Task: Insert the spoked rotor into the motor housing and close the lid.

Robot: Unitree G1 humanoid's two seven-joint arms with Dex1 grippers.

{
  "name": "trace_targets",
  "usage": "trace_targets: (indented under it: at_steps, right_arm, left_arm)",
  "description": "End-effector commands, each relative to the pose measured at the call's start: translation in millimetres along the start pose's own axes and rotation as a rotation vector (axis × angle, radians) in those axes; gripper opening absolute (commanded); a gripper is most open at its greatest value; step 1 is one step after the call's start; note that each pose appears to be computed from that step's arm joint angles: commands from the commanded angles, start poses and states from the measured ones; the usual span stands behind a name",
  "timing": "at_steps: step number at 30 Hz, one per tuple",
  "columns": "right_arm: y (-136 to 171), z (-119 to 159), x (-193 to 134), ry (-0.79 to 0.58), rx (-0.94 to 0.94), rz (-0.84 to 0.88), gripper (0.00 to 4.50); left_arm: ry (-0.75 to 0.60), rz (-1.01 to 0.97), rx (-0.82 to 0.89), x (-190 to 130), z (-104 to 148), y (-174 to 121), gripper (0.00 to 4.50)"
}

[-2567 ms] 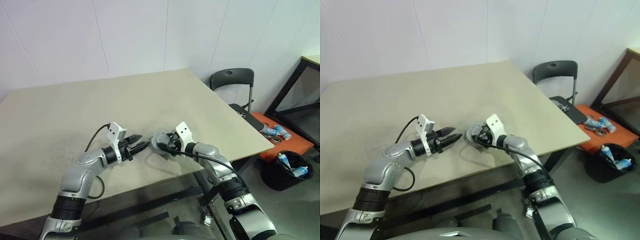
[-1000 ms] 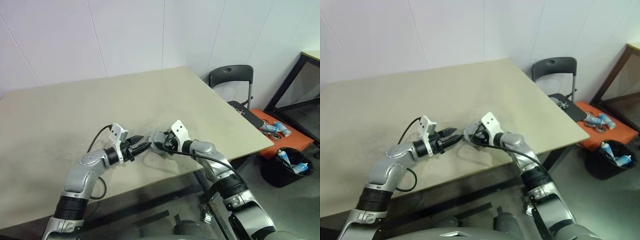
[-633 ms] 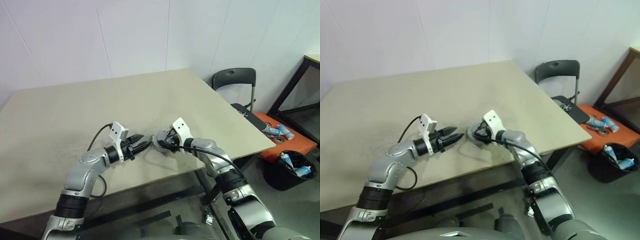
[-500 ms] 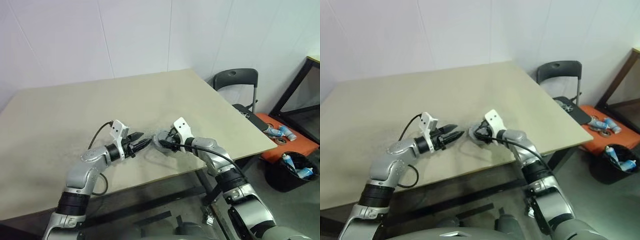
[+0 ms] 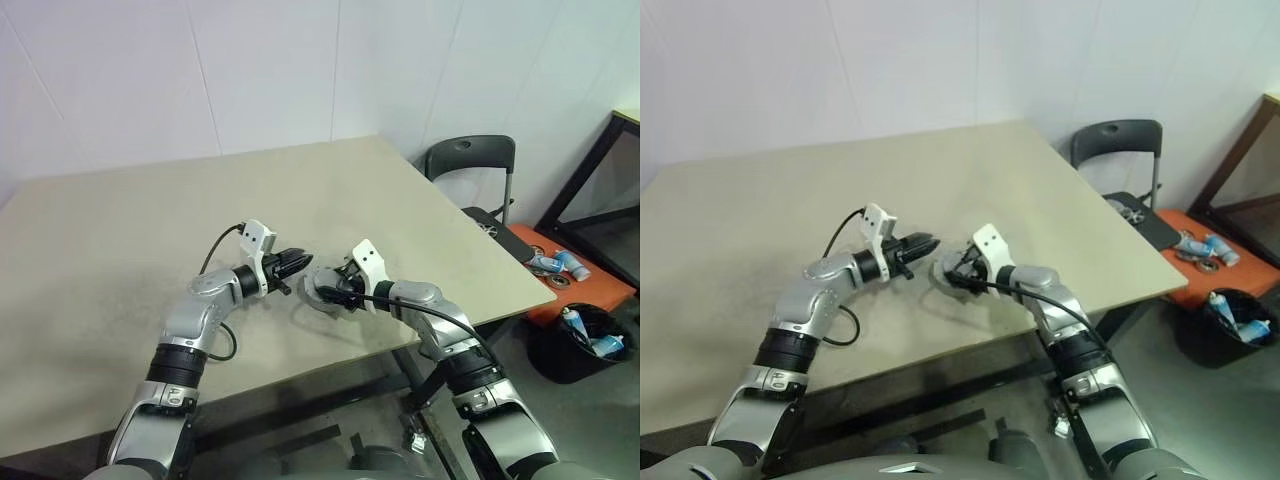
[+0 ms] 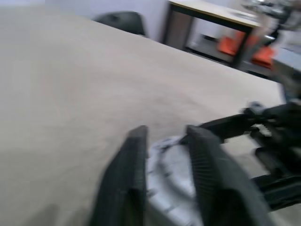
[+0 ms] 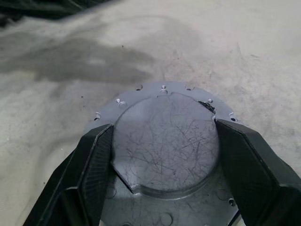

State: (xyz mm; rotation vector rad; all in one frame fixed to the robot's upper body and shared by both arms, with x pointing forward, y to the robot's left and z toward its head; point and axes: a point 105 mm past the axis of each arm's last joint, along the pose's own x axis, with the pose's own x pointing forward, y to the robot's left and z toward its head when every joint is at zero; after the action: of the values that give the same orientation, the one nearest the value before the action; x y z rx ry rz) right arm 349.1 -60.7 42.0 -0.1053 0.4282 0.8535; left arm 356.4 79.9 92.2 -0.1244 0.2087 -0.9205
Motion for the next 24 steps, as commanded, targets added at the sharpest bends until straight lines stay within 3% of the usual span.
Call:
trace_targets:
  at_steps: [1,10,24]
  right_arm:
    - [-14,-81,-12,0.282,0.137,-0.108,3.11]
    - [-9,-85,-14,0.275,0.151,-0.110,3.11]
    - [-5,-82,-14,0.261,0.151,-0.104,3.11]
  left_arm:
    - [0.001,-0.094,0.017,7,9,-15,0.12]
    - [0.090,-0.150,0.070,15,-4,-26,0.05]
    - [0.195,-0.062,0.168,26,-27,-14,0.05]
